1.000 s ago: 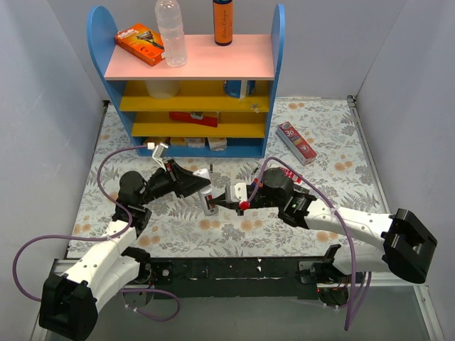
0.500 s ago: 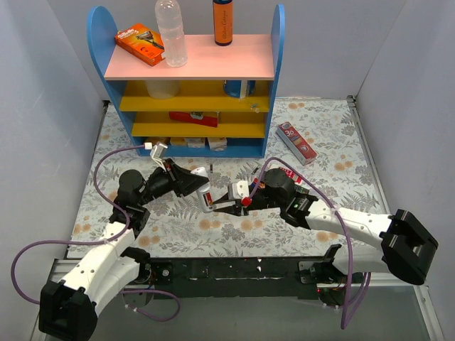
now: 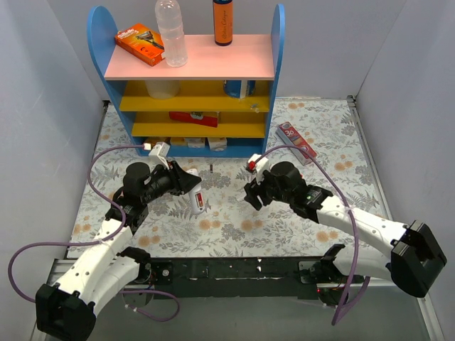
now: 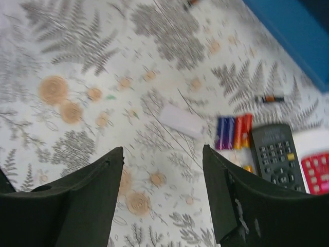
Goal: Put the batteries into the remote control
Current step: Load the battery into the remote control, then pick up the battery from the center of the board.
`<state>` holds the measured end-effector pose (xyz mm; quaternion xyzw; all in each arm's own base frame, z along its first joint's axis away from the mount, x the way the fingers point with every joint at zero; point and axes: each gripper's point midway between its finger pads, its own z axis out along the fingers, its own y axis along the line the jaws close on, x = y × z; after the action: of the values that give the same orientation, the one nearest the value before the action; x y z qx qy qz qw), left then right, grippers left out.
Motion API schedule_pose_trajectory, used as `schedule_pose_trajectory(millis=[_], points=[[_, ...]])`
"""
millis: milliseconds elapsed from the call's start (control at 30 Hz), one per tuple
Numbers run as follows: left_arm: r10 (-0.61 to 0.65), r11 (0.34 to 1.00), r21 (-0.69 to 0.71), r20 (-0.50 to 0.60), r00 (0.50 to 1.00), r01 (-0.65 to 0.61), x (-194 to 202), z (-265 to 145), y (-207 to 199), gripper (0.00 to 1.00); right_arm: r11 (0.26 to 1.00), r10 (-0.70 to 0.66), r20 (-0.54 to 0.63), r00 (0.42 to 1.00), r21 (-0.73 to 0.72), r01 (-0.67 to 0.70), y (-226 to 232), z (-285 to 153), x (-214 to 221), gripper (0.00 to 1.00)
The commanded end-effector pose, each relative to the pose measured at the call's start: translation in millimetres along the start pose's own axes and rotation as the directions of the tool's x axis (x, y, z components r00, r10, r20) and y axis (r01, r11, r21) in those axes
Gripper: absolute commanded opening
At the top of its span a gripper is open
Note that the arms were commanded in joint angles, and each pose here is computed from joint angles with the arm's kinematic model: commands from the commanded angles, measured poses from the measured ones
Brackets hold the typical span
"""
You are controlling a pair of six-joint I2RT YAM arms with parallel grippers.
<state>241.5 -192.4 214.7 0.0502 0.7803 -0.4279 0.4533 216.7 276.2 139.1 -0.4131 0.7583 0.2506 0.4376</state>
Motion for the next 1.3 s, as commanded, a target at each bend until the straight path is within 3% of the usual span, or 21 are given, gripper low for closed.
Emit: schedule_pose_trajectory(millis=[0,167,500,1167,1267], points=[[0.038,0.998,-0.041,0.015,0.999,-0.037,-9,-2,3,0.0,0.958,0.208,-0.184,0.961,0.237,-0.162,-43,-15,46,0.7],[0.025,0.999,-0.03,0.004,1.0,-0.024,-2,-1,4,0.0,0.932,0.294,-0.225,0.929,0.283,-0.227,-64,-15,66,0.66],[0.036,0.999,-0.031,0.001,0.999,-0.035,-1,-3,5,0.0,0.905,0.356,-0.316,0.879,0.35,-0.24,-99,-3,90,0.42],[0.022,1.0,0.009,-0.004,1.0,-0.022,2,-1,-1,0.0,0.888,0.383,-0.399,0.833,0.407,-0.213,-118,4,115,0.4],[0.017,1.0,0.016,-0.007,1.0,-0.017,3,-1,-2,0.0,0.892,0.39,-0.423,0.818,0.393,-0.222,-113,4,121,0.34]])
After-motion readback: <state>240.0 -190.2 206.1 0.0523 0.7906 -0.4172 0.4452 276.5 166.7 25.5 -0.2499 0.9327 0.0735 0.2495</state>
